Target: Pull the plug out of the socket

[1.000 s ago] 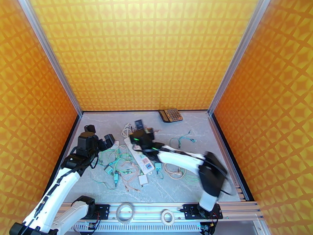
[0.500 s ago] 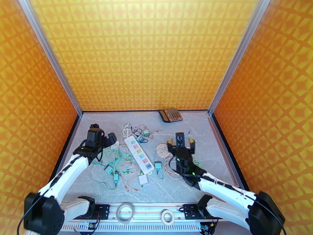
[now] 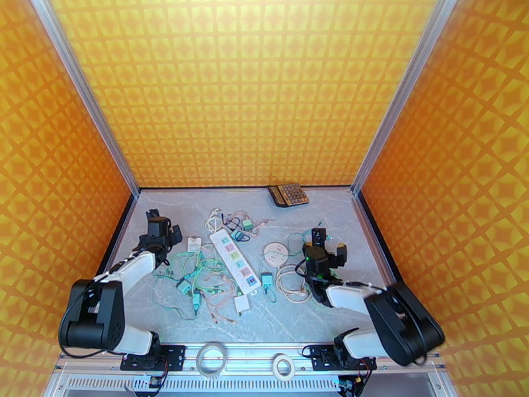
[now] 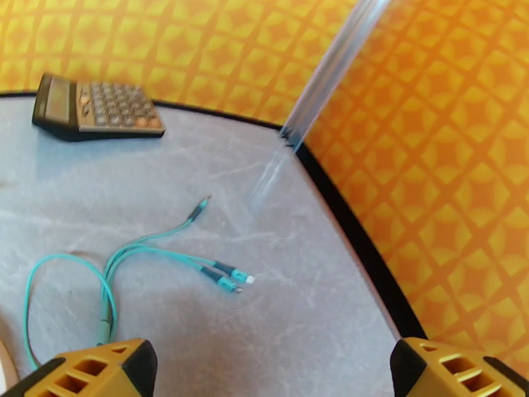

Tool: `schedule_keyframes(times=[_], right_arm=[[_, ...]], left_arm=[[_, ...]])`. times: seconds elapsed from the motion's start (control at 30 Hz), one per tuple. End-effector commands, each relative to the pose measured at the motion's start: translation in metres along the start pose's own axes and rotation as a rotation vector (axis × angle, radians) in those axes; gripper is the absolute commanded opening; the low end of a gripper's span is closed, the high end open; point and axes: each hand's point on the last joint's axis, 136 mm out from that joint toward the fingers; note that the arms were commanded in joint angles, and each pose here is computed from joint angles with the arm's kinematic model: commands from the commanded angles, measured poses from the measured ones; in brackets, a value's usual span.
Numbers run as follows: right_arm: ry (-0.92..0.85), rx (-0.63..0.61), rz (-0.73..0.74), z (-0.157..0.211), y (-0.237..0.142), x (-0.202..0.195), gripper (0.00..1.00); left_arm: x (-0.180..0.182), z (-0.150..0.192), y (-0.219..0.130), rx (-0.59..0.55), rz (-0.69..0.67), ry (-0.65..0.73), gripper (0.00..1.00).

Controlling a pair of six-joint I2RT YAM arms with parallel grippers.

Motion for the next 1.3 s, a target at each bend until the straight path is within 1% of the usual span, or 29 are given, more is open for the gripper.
schedule_keyframes(times=[0.0, 0.07, 0.13, 0.17, 0.2, 0.3, 0.4, 0.43, 0.5, 0.53, 0.57, 0.6, 0.63, 0.67, 0.73, 0.77, 0.8, 0.83, 0.87, 0.93, 0.97, 1.0, 1.03, 1.1, 1.27], right_arm=[[0.071, -0.037, -0.077, -0.033, 0.015, 0.013, 0.98], [0.088, -0.014, -0.142, -0.033, 0.021, 0.021, 0.98], [0.130, -0.040, -0.208, -0.034, 0.019, 0.028, 0.98], [0.130, -0.065, -0.223, -0.031, 0.017, 0.030, 0.98], [0.144, -0.093, -0.206, -0.033, 0.015, 0.025, 0.98], [0.201, -0.124, -0.187, -0.030, 0.011, 0.015, 0.98], [0.212, -0.134, -0.223, -0.028, 0.008, 0.016, 0.99], [0.216, -0.134, -0.235, -0.028, 0.009, 0.016, 0.98], [0.226, -0.118, -0.278, -0.027, 0.013, 0.018, 0.99], [0.239, -0.112, -0.306, -0.025, 0.015, 0.020, 0.99], [0.259, -0.102, -0.330, -0.021, 0.018, 0.019, 0.98], [0.279, -0.091, -0.349, -0.014, 0.022, 0.021, 0.98], [0.286, -0.125, -0.335, -0.016, 0.023, 0.019, 0.98], [0.285, -0.131, -0.340, -0.016, 0.022, 0.019, 0.98], [0.276, -0.085, -0.349, -0.014, 0.024, 0.022, 0.98], [0.272, -0.074, -0.347, -0.013, 0.026, 0.023, 0.98], [0.272, -0.074, -0.341, -0.014, 0.027, 0.022, 0.98], [0.275, -0.069, -0.340, -0.014, 0.028, 0.022, 0.98], [0.274, -0.065, -0.340, -0.013, 0.028, 0.022, 0.99], [0.280, -0.078, -0.324, -0.013, 0.027, 0.018, 0.98], [0.294, -0.074, -0.297, -0.011, 0.028, 0.014, 0.98], [0.310, -0.068, -0.257, -0.010, 0.030, 0.007, 0.99], [0.313, -0.065, -0.247, -0.010, 0.031, 0.006, 0.99], [0.303, -0.065, -0.272, -0.011, 0.031, 0.010, 0.98], [0.300, -0.066, -0.275, -0.011, 0.031, 0.011, 0.98]], left_arm=[[-0.007, -0.028, -0.001, -0.110, 0.034, 0.053, 0.99], [-0.013, -0.029, -0.001, -0.111, 0.072, 0.069, 0.99], [-0.013, -0.023, -0.001, -0.090, 0.070, 0.086, 0.99], [-0.014, -0.018, 0.001, -0.081, 0.071, 0.110, 0.99], [-0.013, -0.011, 0.002, -0.081, 0.069, 0.126, 0.99], [-0.011, -0.001, 0.004, -0.150, 0.063, 0.155, 0.99], [-0.012, -0.002, 0.007, -0.191, 0.061, 0.198, 0.99], [-0.012, -0.005, 0.005, -0.224, 0.061, 0.202, 0.99], [-0.012, -0.005, -0.001, -0.295, 0.083, 0.191, 0.99], [-0.011, -0.003, -0.001, -0.312, 0.084, 0.184, 0.99], [-0.009, -0.001, 0.000, -0.294, 0.093, 0.176, 0.99], [-0.010, -0.002, -0.001, -0.311, 0.113, 0.168, 0.99], [-0.008, -0.001, -0.003, -0.318, 0.132, 0.156, 0.99], [-0.008, 0.002, -0.006, -0.334, 0.154, 0.140, 0.99], [-0.002, 0.011, -0.007, -0.369, 0.164, 0.107, 0.99], [-0.002, 0.008, -0.010, -0.429, 0.159, 0.115, 0.99], [-0.003, 0.012, -0.008, -0.373, 0.163, 0.114, 0.99], [-0.003, 0.011, -0.007, -0.369, 0.165, 0.109, 0.99], [-0.002, 0.008, -0.008, -0.409, 0.161, 0.110, 0.99], [-0.001, 0.012, -0.007, -0.373, 0.163, 0.105, 0.99], [-0.001, 0.010, -0.008, -0.397, 0.158, 0.108, 0.99], [-0.001, 0.011, -0.008, -0.388, 0.156, 0.109, 0.99], [-0.001, 0.011, -0.008, -0.383, 0.156, 0.108, 0.99], [-0.001, 0.010, -0.008, -0.391, 0.156, 0.110, 0.99], [-0.001, 0.011, -0.008, -0.389, 0.156, 0.109, 0.99]])
Point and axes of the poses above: each hand's point on the last joint's axis, 136 mm out from that joint toward the fingers, its own y axis out along the fingers, its own x axis along the line the jaws close on, z = x × y, and after that the axes turned 4 degrees about y, right-handed
